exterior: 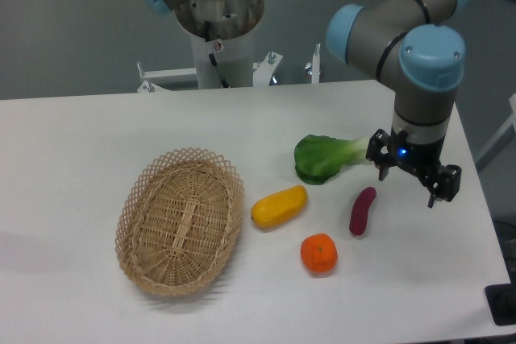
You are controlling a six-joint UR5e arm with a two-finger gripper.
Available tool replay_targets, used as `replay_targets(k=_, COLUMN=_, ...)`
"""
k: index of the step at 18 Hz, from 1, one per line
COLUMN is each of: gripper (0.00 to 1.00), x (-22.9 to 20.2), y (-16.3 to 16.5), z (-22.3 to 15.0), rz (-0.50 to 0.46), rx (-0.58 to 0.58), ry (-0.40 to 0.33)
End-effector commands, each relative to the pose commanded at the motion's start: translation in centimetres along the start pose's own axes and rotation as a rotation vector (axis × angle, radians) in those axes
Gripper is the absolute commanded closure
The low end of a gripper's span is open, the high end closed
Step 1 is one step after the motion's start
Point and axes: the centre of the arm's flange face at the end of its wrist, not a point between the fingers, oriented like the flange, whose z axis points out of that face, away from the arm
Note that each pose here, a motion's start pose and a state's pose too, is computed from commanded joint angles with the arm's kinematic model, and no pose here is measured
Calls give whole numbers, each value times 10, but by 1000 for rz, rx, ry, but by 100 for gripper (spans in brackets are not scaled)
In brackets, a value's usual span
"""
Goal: Pick up the sweet potato from the table
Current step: 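Lower the open gripper around the purple sweet potato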
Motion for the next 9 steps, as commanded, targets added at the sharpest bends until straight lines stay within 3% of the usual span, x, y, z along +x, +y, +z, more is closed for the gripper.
replay_targets(k=5, gripper=0, x=13, y=3, z=52, rz=-42, rx=-18, ry=83)
replay_targets(k=9, gripper=0, x=21, y=4, z=73, rz=-107, rx=5, ry=9)
